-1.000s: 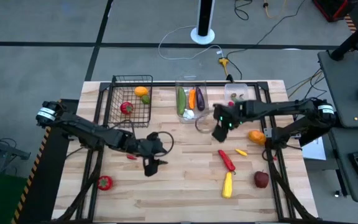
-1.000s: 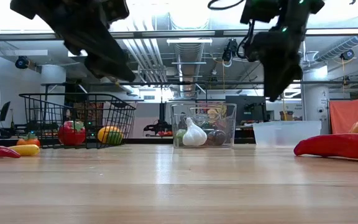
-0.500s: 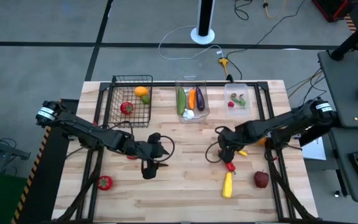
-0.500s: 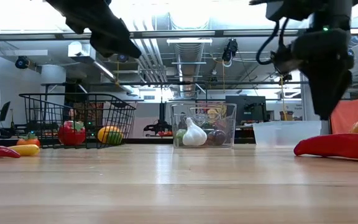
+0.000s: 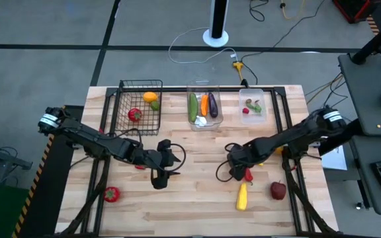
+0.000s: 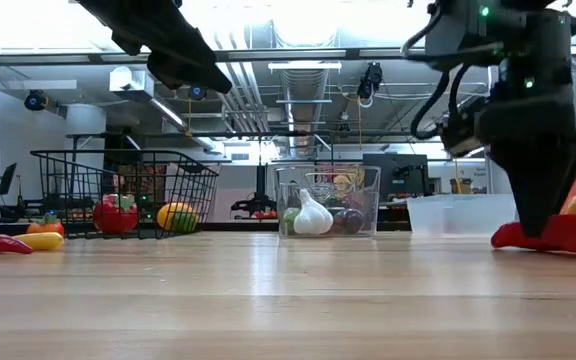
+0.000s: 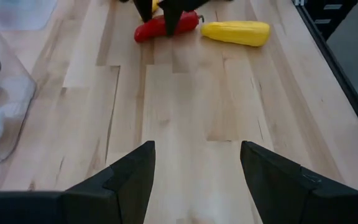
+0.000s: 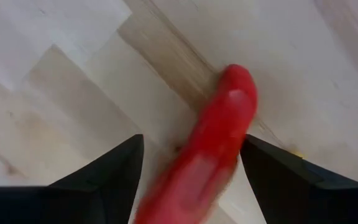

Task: Sort produce into baskets
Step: Put the red chili pepper into the left transparent bin

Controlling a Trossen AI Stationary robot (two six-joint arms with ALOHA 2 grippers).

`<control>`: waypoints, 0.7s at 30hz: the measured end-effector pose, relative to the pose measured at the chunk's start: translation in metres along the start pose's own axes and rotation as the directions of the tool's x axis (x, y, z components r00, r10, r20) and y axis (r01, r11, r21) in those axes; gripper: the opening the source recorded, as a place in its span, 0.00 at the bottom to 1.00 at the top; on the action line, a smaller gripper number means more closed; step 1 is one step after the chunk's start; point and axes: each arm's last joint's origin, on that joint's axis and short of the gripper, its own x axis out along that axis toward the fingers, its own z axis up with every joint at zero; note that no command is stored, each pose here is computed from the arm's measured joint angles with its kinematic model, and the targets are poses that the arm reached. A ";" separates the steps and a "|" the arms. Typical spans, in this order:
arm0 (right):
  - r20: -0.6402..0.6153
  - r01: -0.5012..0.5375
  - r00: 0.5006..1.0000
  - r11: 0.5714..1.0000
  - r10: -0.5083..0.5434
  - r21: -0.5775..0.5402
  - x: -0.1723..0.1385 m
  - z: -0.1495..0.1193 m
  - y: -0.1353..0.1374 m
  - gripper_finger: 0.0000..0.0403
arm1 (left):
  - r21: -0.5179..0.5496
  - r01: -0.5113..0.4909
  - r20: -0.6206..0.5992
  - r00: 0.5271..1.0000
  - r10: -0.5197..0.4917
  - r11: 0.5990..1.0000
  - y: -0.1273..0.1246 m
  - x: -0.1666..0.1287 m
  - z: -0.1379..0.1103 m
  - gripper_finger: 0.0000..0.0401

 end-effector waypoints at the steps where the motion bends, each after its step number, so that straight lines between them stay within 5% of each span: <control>1: -0.002 0.003 1.000 1.000 -0.003 -0.002 0.003 0.001 0.001 0.64 | 0.000 0.000 0.000 1.000 0.000 1.000 0.000 0.000 0.000 0.55; 21: 0.002 0.018 1.000 1.000 -0.018 0.001 0.014 0.004 0.004 0.41 | -0.023 -0.054 0.016 0.998 0.055 0.998 0.002 0.000 0.001 0.55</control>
